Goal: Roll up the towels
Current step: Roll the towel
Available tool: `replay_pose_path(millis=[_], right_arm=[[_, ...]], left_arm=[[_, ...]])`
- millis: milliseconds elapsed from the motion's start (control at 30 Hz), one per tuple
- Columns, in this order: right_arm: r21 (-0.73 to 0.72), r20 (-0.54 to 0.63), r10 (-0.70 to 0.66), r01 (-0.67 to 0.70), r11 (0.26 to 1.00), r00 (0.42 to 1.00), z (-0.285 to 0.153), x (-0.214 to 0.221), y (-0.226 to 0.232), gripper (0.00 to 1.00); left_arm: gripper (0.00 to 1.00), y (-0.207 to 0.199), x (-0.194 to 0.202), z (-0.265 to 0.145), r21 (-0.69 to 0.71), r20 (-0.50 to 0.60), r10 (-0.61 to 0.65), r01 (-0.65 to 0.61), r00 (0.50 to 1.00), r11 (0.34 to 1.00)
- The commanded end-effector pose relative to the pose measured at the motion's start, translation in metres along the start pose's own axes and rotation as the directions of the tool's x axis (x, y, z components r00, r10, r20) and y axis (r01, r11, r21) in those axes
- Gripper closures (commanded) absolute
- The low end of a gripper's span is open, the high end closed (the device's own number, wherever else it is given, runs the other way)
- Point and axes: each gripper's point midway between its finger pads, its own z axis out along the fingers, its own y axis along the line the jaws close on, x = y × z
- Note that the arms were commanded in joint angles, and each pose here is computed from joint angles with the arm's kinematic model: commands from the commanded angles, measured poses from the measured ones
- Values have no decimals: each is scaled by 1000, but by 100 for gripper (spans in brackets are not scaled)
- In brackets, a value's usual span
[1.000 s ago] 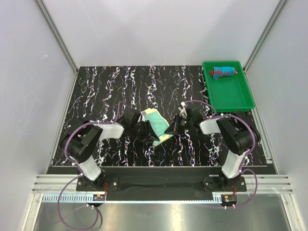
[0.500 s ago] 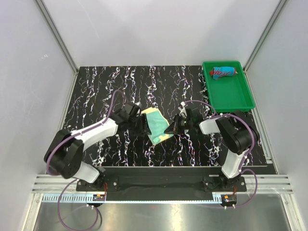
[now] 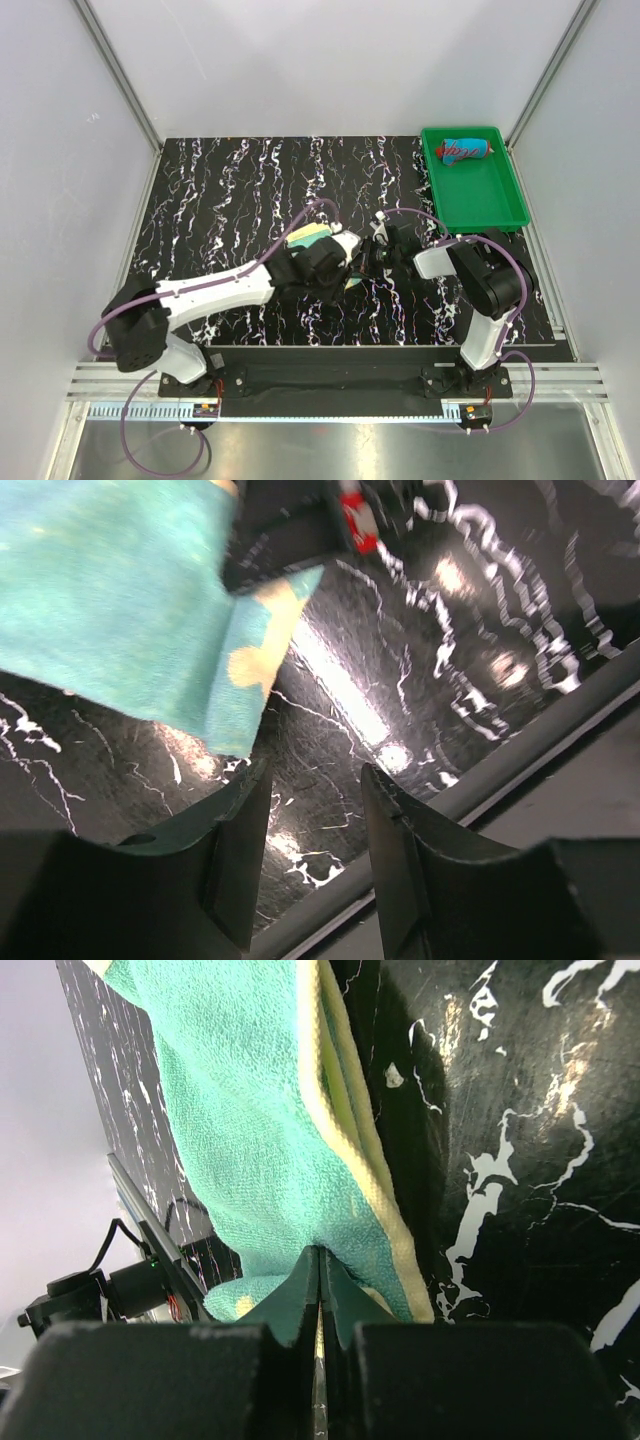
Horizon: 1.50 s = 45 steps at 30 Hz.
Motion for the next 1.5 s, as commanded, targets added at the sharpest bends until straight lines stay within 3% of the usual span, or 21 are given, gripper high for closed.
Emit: replay_pose_path(millis=[0,500,800,1067,1467], right_arm=[[54,8,2,-2,999,1000,5,0,-14,97],[61,-6,10,-10,998,1000,8,0,-17,98],[63,-12,13,-12,998,1000,9,1,-17,98],[67,-18,19,-18,998,1000,10,2,-19,99],[60,-14,14,-13,998,1000,7,-1,-13,99]], left_arm=[[54,4,-14,8,-85,20,100,-97,995,992],[56,25,14,53,-205,-108,118,-139,987,969],[56,41,21,60,-288,-136,121,-156,983,945],[48,48,33,66,-302,-176,133,-182,975,936],[60,50,67,82,-259,-259,127,-196,957,946]])
